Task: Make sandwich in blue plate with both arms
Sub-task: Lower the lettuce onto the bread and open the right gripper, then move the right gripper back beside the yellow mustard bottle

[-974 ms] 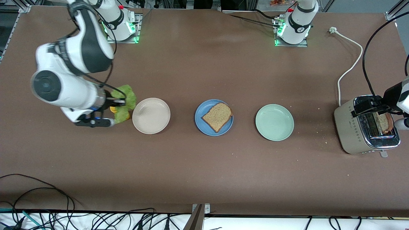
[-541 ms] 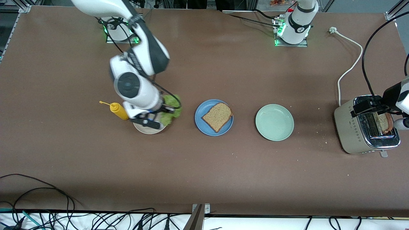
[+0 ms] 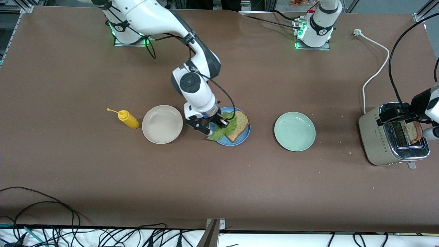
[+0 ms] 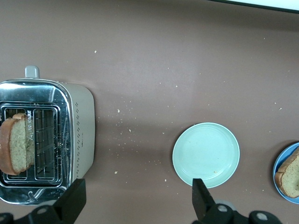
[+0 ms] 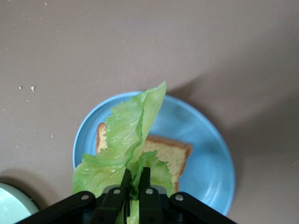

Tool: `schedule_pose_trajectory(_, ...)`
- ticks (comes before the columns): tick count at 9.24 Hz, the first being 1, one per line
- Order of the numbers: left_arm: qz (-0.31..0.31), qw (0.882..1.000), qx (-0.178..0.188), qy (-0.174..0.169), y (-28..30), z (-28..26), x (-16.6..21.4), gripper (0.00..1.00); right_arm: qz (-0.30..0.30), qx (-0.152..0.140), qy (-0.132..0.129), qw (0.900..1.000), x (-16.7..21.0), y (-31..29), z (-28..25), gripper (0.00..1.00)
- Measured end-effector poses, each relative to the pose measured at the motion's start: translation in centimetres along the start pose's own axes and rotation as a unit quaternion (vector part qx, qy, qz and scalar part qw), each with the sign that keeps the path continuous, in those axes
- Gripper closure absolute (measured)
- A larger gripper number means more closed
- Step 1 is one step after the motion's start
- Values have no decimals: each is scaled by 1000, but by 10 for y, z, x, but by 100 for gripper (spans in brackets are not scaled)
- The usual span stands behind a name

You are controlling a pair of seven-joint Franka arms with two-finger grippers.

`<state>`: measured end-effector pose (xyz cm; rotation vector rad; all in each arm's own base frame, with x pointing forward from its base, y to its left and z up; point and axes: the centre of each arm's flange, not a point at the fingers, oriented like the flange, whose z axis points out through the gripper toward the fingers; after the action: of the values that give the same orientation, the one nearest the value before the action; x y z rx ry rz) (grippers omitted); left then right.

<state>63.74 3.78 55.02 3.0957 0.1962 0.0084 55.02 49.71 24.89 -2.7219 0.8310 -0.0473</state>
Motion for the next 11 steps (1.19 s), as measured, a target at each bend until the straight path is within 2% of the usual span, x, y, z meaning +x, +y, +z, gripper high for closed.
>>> schedule_pose_trajectory(1,0,1000,0,0,0,0,0,0,25,7,-3,1000,-12,-6,10,86)
schedule_pose_trajectory(2,0,1000,0,0,0,0,0,0,49,10,-5,999,-19,-10,14,72)
schedule_pose_trajectory(4,0,1000,0,0,0,0,0,0,57,13,-5,998,-22,-15,10,40)
schedule_pose_trajectory(6,0,1000,0,0,0,0,0,0,58,-11,-6,998,-14,-16,-1,10)
schedule_pose_trajectory(7,0,1000,0,0,1,0,0,0,48,-33,5,998,-2,-14,-14,0)
schedule_pose_trajectory(9,1,1000,0,-1,1,0,0,0,-3,-74,29,997,31,-8,-55,0)
schedule_pose_trajectory(11,0,1000,0,-2,1,0,0,0,-73,-117,33,990,72,8,-95,0)
